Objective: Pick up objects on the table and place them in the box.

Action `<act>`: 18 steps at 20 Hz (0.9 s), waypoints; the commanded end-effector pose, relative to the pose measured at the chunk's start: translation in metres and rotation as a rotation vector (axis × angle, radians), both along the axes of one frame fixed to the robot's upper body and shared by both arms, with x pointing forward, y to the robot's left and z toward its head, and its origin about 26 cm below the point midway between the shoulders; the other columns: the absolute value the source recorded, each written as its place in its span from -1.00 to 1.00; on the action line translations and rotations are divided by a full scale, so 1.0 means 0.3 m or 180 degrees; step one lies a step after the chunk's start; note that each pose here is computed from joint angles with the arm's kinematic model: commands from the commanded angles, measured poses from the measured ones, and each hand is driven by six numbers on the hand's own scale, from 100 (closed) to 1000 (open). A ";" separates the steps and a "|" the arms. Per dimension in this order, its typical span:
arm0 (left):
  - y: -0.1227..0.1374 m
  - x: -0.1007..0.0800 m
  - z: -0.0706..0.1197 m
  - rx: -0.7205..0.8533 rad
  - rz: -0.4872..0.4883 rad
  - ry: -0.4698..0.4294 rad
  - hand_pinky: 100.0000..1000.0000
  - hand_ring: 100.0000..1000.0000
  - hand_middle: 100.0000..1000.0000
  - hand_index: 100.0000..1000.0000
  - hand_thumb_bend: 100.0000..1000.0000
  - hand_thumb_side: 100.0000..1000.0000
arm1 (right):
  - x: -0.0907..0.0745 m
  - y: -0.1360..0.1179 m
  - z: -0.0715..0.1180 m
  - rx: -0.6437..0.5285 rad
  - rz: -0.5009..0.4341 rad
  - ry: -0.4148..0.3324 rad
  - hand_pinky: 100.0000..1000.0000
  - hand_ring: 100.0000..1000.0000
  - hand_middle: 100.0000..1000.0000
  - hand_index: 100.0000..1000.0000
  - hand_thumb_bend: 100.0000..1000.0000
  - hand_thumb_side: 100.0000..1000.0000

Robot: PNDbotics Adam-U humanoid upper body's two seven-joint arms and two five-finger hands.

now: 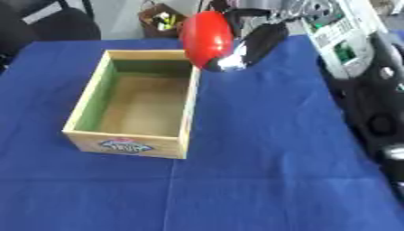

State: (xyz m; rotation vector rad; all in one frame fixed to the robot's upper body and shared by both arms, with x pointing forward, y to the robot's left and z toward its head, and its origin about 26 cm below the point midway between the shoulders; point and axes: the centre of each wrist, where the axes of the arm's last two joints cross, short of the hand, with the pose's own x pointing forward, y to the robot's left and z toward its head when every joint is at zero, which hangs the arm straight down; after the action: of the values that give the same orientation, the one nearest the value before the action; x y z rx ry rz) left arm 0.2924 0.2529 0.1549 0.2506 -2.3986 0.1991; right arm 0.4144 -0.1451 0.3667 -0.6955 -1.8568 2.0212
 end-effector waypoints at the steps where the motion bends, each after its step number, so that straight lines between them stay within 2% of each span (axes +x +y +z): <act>1: -0.006 -0.005 0.022 0.0028 -0.0054 -0.0083 -0.60 -0.04 0.08 0.29 -1.00 0.84 | -0.024 0.094 0.028 0.0094 0.0090 -0.0096 0.07 0.02 -0.50 -0.21 -1.00 0.11; 6: -0.009 -0.004 0.024 0.0027 -0.0077 -0.0091 -0.60 -0.04 0.08 0.29 -1.00 0.84 | -0.015 0.227 -0.023 0.0088 0.0161 -0.0021 0.06 0.00 -0.50 -0.21 -1.00 0.10; 11: -0.016 -0.002 0.028 0.0021 -0.0113 -0.0107 -0.61 -0.04 0.08 0.29 -1.00 0.84 | 0.003 0.335 -0.105 -0.0048 0.0216 0.0114 0.05 0.00 -0.51 -0.21 -1.00 0.05; 18: -0.021 0.000 0.032 0.0026 -0.0147 -0.0118 -0.61 -0.04 0.08 0.29 -1.00 0.84 | 0.052 0.408 -0.195 -0.0264 -0.0012 0.0256 0.09 0.03 -0.49 -0.21 -1.00 0.04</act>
State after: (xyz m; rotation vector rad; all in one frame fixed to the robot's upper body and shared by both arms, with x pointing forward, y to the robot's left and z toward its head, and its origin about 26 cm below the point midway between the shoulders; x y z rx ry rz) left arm 0.2937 0.2476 0.1570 0.2120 -2.4100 0.1848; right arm 0.4320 -0.0302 0.2998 -0.5906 -1.7234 2.0980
